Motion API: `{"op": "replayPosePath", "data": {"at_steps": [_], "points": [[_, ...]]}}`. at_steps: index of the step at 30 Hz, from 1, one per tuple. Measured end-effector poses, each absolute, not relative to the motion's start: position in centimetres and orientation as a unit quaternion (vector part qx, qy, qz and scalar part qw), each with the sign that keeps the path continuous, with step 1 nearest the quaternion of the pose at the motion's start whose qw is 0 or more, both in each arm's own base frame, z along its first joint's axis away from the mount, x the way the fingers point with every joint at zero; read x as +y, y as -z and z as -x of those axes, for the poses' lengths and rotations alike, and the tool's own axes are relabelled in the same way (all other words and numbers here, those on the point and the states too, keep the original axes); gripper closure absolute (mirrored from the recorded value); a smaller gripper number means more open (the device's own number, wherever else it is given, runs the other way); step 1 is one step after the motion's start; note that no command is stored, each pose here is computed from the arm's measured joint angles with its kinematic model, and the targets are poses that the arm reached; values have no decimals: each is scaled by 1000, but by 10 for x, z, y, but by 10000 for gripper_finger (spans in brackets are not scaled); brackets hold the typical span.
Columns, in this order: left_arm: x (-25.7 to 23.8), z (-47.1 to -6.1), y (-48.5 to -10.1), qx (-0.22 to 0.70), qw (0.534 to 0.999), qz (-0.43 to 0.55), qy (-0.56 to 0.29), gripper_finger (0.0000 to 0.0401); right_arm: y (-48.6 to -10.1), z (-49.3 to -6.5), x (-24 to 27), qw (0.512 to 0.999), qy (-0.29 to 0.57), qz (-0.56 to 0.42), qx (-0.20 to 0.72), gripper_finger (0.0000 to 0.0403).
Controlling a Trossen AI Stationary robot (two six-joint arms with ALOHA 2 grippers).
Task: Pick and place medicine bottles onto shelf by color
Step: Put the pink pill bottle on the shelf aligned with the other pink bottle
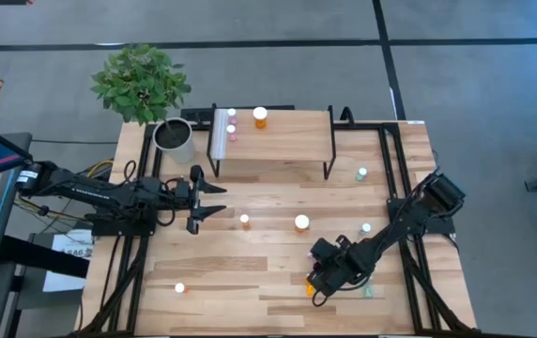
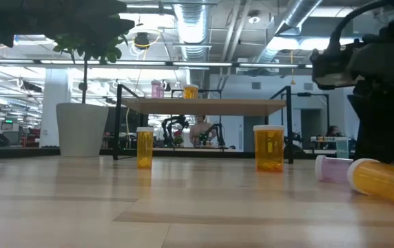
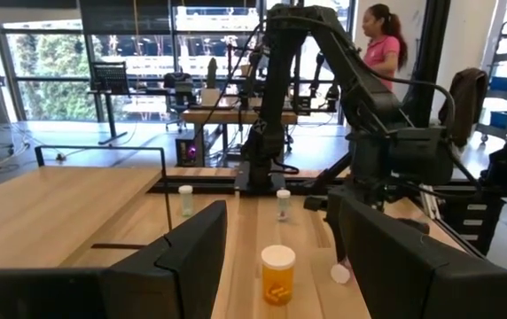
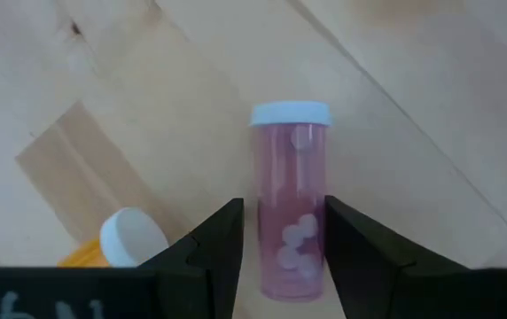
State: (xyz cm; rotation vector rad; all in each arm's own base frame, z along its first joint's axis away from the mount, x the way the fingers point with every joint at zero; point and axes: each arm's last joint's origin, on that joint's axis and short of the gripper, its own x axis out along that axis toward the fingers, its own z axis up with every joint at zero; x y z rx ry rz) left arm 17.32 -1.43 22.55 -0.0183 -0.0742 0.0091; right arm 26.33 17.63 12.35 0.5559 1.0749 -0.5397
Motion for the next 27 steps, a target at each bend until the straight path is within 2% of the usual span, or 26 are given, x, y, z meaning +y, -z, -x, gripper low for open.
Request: {"op": "replayPosePath", "data": {"at_steps": [4, 12, 15, 21, 27], "points": [[-14, -173, -226, -38, 999, 10, -5, 193, -122, -261, 178, 787, 247, -255, 505, 234], [-14, -173, -227, -44, 999, 16, -9, 193, -148, -255, 178, 803, 216, -261, 490, 294], [-14, -173, -228, -50, 999, 19, -9, 193, -155, -256, 177, 814, 208, -265, 473, 304], [-14, -174, -234, -59, 997, 38, -6, 193, -193, -264, 177, 892, 170, -243, 341, 290], [-17, -183, -254, -51, 998, 31, 27, 192, -228, -278, 162, 948, 199, -152, 194, 282]]}}
